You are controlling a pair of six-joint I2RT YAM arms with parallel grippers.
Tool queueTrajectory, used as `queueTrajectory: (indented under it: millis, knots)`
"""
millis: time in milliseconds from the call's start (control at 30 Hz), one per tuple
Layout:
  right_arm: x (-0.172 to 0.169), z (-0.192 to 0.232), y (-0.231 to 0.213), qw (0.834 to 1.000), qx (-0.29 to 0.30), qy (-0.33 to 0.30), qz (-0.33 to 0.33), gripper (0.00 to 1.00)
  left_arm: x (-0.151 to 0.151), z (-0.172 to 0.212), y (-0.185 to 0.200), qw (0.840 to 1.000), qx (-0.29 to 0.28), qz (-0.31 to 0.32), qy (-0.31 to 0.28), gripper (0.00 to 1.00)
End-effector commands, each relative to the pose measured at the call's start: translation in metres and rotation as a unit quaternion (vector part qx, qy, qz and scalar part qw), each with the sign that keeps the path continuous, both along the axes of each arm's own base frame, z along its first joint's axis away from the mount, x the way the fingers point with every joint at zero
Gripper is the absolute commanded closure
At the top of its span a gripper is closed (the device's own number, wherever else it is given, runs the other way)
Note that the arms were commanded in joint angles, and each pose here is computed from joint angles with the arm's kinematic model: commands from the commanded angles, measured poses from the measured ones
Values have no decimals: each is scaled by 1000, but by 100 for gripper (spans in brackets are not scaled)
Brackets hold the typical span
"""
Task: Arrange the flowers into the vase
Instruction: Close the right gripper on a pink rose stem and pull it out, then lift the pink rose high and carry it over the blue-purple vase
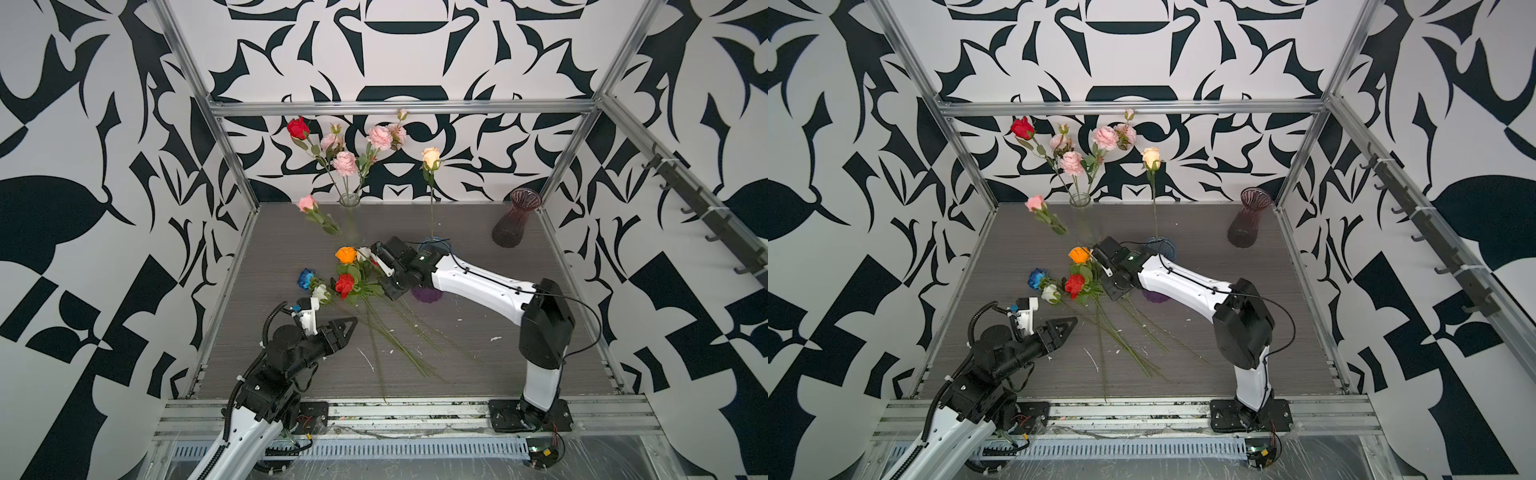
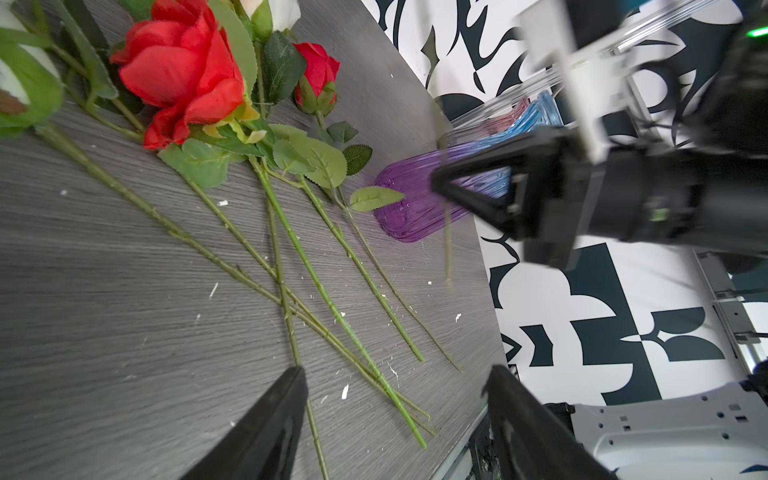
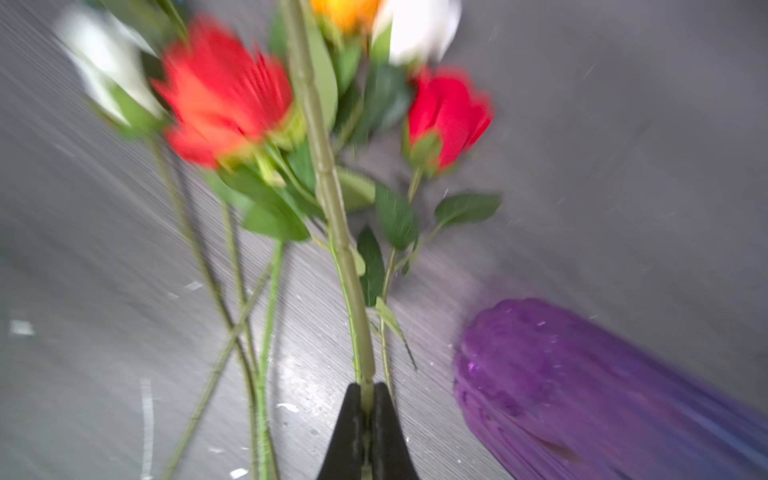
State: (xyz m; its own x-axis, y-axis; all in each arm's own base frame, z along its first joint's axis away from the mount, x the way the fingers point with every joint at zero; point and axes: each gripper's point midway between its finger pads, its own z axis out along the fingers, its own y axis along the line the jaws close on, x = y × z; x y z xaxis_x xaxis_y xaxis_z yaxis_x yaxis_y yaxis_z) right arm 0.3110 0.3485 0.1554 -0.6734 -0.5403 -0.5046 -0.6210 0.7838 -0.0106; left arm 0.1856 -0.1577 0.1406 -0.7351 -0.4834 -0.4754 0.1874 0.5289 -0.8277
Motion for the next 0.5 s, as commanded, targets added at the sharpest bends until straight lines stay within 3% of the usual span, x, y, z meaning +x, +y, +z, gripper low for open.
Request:
queueTrajectory:
  millis: [0, 200, 367, 467]
  knots:
    - [-3, 45, 0, 999, 34, -33, 3, 100, 0, -1, 1, 1000, 0, 2, -3, 27]
    - [-19, 103, -6, 988, 128, -83, 17, 100, -1, 0, 2, 1000, -3, 5, -6, 27]
    - [-30, 170, -28, 960, 189, -201, 47, 100, 0, -1, 1, 1000, -4, 3, -3, 27]
    - [-25, 204, -53, 935, 203, -288, 30, 100, 1, -2, 0, 1000, -3, 1, -1, 27]
